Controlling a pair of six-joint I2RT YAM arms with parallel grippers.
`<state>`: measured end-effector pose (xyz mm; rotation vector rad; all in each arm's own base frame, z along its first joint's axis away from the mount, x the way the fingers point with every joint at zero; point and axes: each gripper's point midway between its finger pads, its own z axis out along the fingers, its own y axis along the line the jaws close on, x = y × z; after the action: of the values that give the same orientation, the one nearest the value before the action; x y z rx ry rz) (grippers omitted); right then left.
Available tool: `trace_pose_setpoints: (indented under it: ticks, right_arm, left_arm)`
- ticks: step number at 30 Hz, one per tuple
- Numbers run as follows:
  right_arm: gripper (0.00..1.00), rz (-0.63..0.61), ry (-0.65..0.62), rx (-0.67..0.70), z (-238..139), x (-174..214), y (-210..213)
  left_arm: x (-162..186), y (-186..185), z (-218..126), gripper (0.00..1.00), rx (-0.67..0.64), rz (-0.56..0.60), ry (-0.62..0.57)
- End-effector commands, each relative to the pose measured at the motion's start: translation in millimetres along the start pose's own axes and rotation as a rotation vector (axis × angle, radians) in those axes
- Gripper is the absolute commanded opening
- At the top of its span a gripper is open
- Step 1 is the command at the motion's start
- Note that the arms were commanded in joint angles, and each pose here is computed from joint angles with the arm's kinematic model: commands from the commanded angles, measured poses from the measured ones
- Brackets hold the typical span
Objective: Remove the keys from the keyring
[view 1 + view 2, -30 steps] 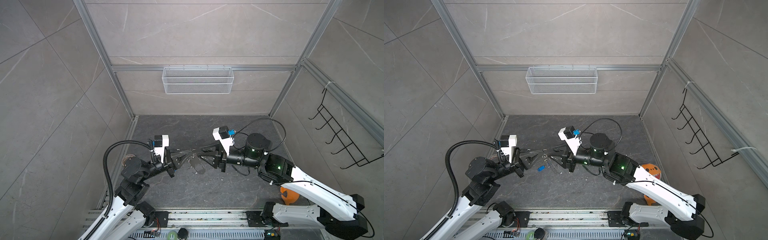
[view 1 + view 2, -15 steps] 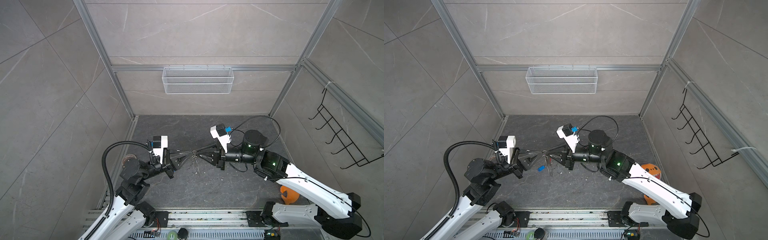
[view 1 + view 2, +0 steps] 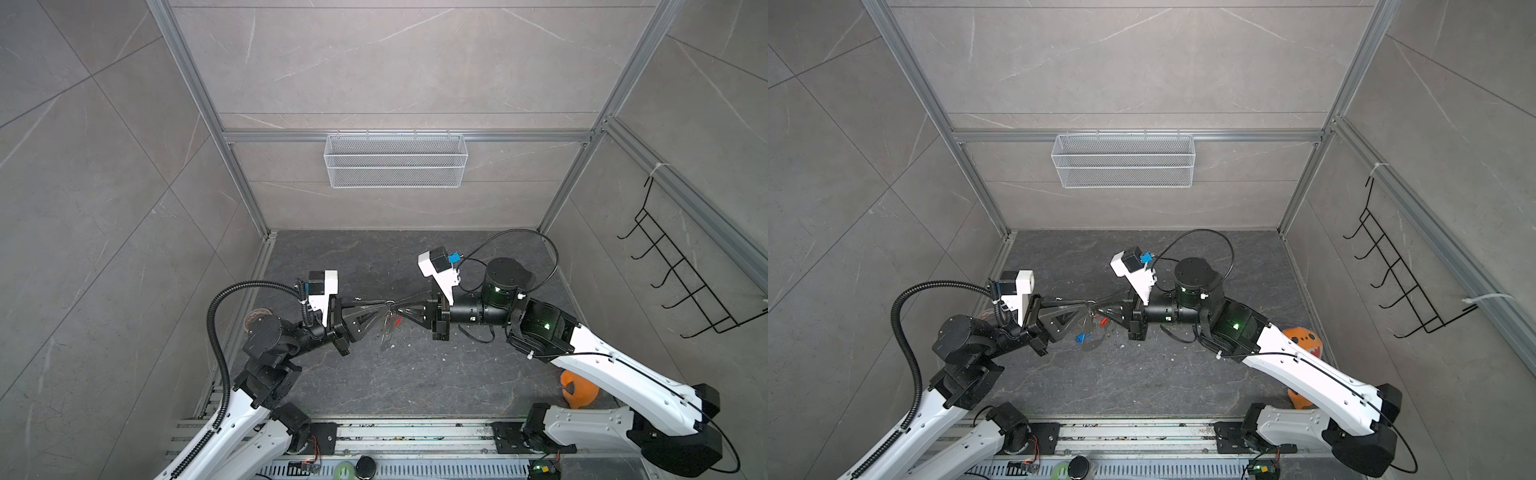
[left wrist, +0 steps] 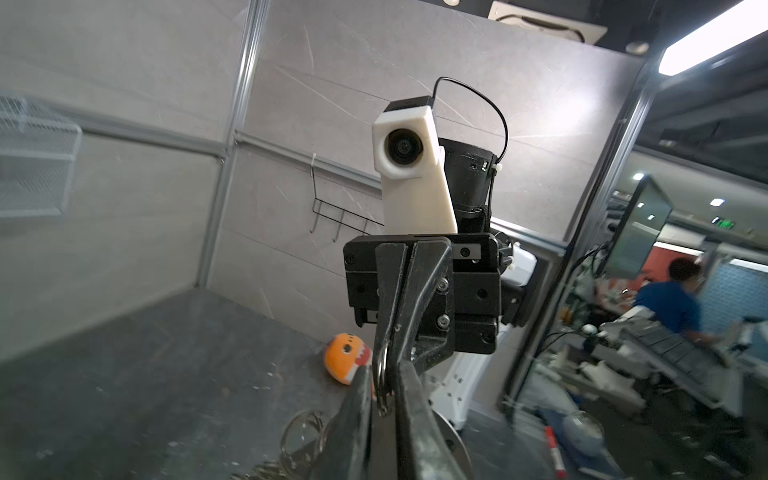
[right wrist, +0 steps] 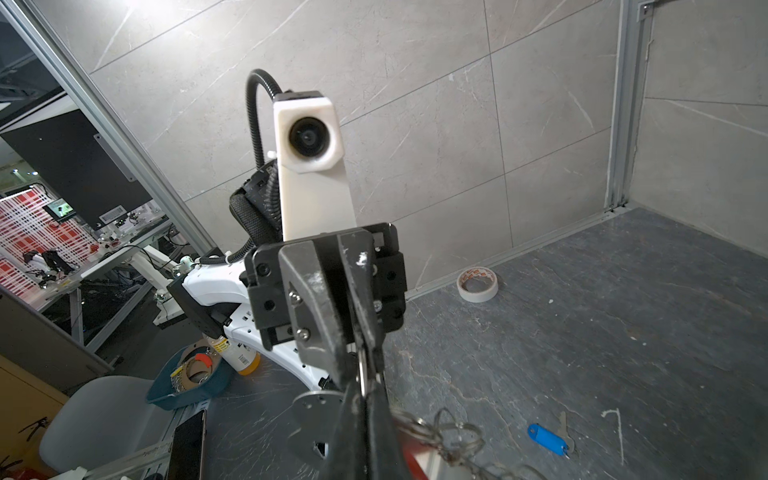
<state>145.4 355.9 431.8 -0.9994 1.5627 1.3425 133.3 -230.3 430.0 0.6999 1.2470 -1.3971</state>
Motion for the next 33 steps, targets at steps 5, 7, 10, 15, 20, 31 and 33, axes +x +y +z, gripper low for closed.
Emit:
trace_pose_setpoints:
  ticks: [5,7,10,15,20,31,33]
  right_arm:
    - [0.00,-0.015,0.223,0.096,-9.6,14.7,-7.9]
    - [0.00,-0.003,0.321,0.116,-10.2,26.2,-12.1]
    - [0.00,0.014,0.473,0.154,-13.6,43.1,-19.5]
    - [0.00,0.025,0.613,0.159,-19.7,57.5,-19.4]
    - [0.00,0.010,0.642,0.169,-24.2,55.7,-18.8]
    - [0.00,-0.001,0.663,0.131,-22.4,58.9,-12.8]
    - [0.00,-0.004,0.661,0.131,-21.5,57.9,-12.3]
  left_arm:
    - [-5.9,-2.1,-13.3,0.38,-0.098,0.039,0.035]
    - [-0.1,-0.3,-13.6,0.38,-0.117,0.033,0.089]
    - [11.4,2.4,-11.4,0.36,-0.125,0.001,0.177]
    - [32.6,1.1,-4.2,0.36,-0.062,-0.063,0.292]
    - [43.7,-9.9,1.9,0.28,0.044,-0.111,0.378]
    - [48.4,-22.1,7.3,0.23,0.147,-0.179,0.473]
    - [48.3,-22.2,8.3,0.21,0.152,-0.187,0.476]
